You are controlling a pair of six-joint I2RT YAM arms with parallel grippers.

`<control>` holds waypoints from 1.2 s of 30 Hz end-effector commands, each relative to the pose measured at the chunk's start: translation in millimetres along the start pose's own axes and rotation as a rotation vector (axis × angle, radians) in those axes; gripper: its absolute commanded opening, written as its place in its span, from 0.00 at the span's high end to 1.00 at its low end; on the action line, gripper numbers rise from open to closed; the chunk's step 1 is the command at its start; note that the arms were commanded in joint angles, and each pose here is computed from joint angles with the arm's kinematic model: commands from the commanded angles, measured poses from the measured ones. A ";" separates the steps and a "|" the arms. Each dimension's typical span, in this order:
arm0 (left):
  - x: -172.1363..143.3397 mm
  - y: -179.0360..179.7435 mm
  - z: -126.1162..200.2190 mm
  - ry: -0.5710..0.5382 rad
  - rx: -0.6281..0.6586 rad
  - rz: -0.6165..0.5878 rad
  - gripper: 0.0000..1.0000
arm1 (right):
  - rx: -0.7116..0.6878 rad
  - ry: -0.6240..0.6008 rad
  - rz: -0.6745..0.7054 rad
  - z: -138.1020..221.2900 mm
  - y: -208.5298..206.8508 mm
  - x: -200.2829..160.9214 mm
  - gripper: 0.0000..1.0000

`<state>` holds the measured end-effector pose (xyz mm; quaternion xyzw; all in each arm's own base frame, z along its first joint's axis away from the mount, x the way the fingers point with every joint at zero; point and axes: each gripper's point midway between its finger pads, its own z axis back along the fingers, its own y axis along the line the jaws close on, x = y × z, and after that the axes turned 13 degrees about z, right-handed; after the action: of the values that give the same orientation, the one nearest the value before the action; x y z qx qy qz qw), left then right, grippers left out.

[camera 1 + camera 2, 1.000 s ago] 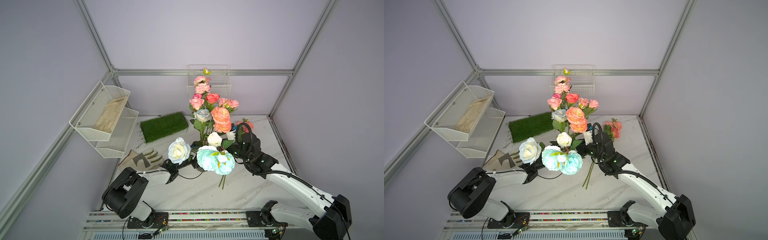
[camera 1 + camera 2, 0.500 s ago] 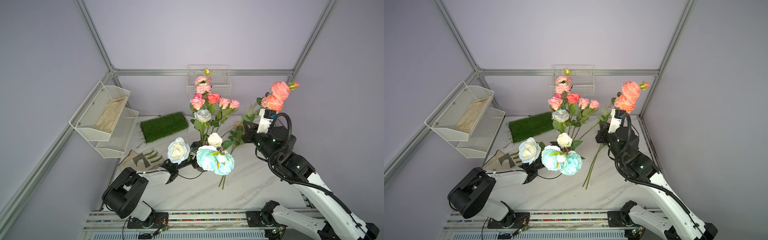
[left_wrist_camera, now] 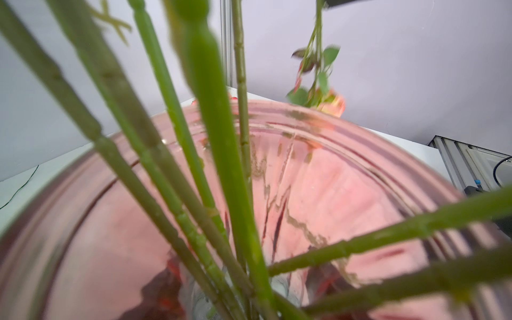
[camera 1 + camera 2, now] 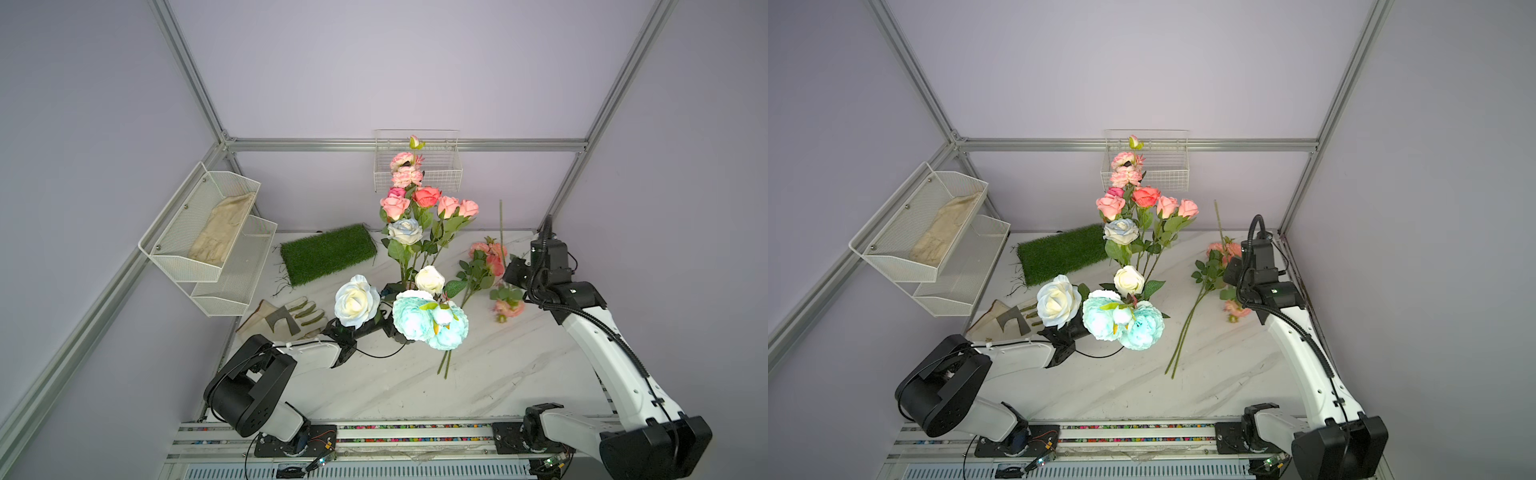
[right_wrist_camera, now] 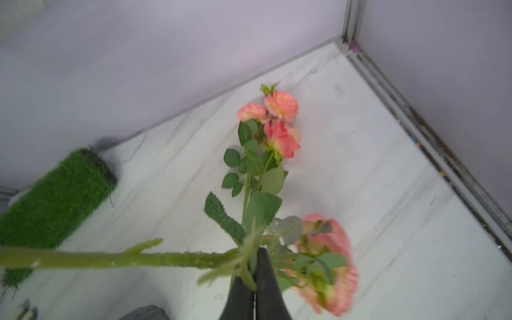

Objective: Pick out pink flowers from the vase
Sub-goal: Place the flower at the center of the board.

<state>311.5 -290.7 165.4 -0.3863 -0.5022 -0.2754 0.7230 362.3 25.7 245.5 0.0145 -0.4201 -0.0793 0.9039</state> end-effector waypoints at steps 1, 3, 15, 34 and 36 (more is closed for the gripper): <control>-40.9 6.9 1.8 0.150 0.021 0.125 1.00 | 0.066 0.087 0.056 -20.7 8.9 -29.7 1.00; -40.3 7.5 2.1 0.148 0.025 0.124 1.00 | 0.065 0.060 0.059 -27.8 7.8 -28.0 1.00; -39.2 7.4 -1.0 0.152 0.019 0.124 1.00 | 0.025 -0.276 0.202 -39.9 16.8 92.6 1.00; -46.7 4.4 -9.3 0.174 -0.026 0.144 1.00 | 0.093 0.058 0.128 -128.2 16.7 -88.0 1.00; -45.8 5.0 -9.6 0.172 -0.022 0.141 1.00 | 0.064 0.079 0.101 -128.9 9.8 -98.5 1.00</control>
<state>315.1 -298.6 165.7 -0.3994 -0.4952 -0.2856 0.7167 401.7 55.2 88.7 0.0369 -0.3826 0.0195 0.9230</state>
